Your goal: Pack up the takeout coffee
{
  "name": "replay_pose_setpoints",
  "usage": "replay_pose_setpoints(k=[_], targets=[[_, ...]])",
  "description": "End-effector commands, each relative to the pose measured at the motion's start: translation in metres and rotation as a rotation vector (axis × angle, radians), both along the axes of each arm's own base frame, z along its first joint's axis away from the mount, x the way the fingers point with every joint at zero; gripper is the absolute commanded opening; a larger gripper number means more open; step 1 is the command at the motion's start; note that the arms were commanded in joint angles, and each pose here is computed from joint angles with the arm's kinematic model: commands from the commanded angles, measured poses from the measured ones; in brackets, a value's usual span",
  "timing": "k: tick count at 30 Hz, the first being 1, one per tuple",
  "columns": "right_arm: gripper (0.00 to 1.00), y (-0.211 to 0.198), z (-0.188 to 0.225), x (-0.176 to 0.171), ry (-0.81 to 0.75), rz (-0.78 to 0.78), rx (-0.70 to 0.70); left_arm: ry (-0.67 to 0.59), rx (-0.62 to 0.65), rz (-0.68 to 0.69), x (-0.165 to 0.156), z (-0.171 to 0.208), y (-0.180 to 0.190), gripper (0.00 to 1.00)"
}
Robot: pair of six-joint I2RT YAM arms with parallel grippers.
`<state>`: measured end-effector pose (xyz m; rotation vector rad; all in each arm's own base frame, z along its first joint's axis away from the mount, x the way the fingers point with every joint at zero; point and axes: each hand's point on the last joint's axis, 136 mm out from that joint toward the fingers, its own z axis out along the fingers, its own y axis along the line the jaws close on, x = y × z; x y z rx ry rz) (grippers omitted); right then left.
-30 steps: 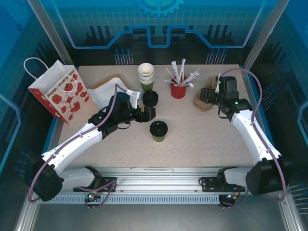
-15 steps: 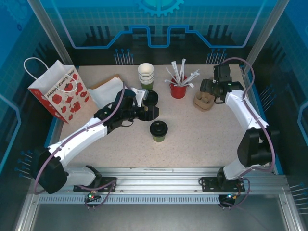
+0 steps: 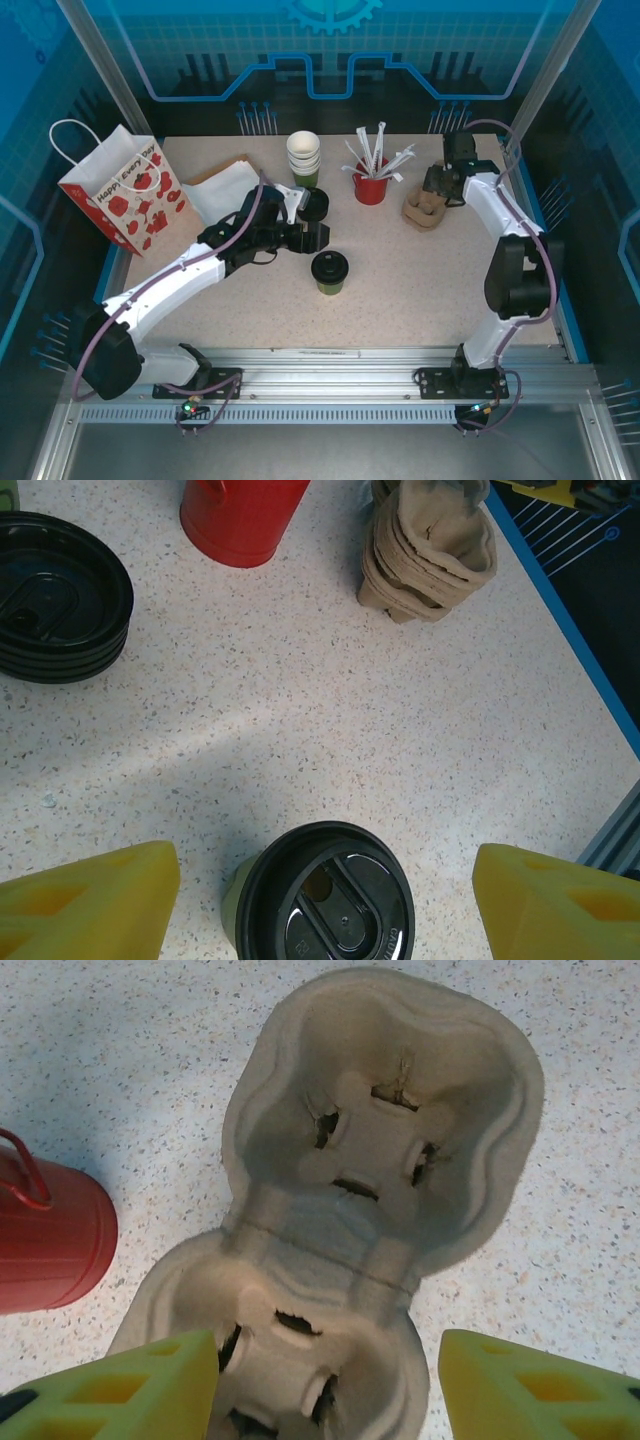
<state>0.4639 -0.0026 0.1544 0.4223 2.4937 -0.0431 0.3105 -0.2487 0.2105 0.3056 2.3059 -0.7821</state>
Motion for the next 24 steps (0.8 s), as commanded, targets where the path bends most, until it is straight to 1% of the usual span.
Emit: replay_pose_setpoints(k=[1,7,13,24], targets=[[0.6,-0.001,0.002,0.009,0.006,-0.025,-0.021,-0.017,0.033,0.008,-0.003,-0.001,0.006,0.79],[0.59,-0.002,-0.007,0.018,0.026,-0.045,-0.041,-0.03,0.061,0.029,-0.003,-0.003,0.014,0.79],[0.58,-0.001,-0.011,0.023,0.039,-0.056,-0.063,-0.026,0.055,0.024,-0.004,-0.003,0.013,0.79],[0.54,0.001,-0.022,0.031,0.058,-0.06,-0.058,-0.026,0.06,0.031,-0.006,-0.005,0.016,0.79]])
